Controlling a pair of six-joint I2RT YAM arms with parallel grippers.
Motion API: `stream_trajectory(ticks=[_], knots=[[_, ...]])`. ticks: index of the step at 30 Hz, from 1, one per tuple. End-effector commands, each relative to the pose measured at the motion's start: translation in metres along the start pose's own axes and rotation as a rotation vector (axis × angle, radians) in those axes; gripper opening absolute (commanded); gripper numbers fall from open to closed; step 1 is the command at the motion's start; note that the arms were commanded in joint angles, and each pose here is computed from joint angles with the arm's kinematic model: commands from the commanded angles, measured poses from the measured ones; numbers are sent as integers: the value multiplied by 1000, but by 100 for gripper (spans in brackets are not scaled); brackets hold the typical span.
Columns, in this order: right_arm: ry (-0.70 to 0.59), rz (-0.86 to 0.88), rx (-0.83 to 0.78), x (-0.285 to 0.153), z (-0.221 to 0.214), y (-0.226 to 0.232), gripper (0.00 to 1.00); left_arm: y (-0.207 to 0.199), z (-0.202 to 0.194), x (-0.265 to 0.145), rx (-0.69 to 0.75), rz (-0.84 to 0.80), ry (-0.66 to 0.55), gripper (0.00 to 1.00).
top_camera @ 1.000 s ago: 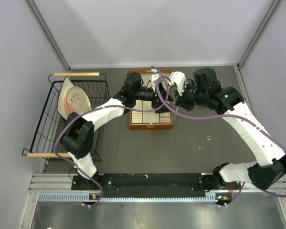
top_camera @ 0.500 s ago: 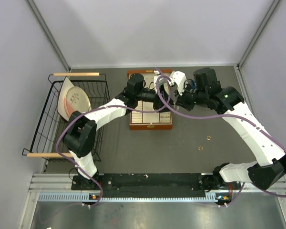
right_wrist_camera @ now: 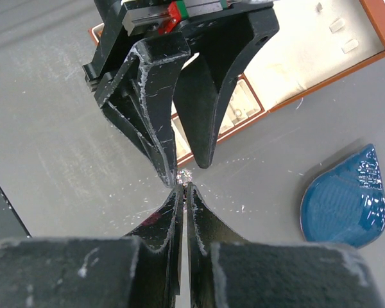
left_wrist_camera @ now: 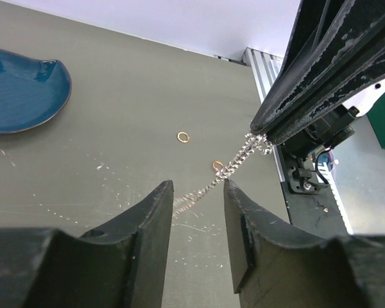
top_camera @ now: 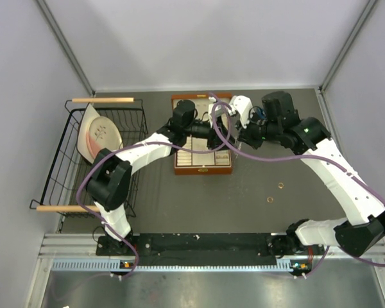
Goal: Organize the mixed jewelry
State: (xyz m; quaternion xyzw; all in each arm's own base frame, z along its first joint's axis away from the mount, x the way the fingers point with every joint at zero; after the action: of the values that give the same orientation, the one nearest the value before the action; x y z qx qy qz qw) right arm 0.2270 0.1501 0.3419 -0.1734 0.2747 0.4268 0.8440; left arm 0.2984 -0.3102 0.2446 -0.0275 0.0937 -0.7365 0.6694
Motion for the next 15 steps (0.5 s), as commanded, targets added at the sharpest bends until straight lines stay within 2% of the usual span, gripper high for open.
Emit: stream_trajectory(ticks=[1,15], knots=[[-84,-32,-18,-23,18,2,0,-2,-4,1,43,-26,-5,40],[-89,-41,-20,-27,17,2,0,-5,-16,8,31,-33,17,33]])
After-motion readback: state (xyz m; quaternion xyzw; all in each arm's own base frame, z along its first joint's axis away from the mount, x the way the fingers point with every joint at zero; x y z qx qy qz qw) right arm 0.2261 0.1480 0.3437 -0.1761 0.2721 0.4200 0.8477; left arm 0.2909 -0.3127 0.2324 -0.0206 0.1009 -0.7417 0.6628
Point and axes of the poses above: each gripper's point midway between its finger pads, its own x axis out along the fingers, its own y axis along the line the jaws close on, z = x × y, the point moved 9 cm from there along -x, back along the fingers, and after that the axes turned 8 degrees about x, right-handed, at the moved point
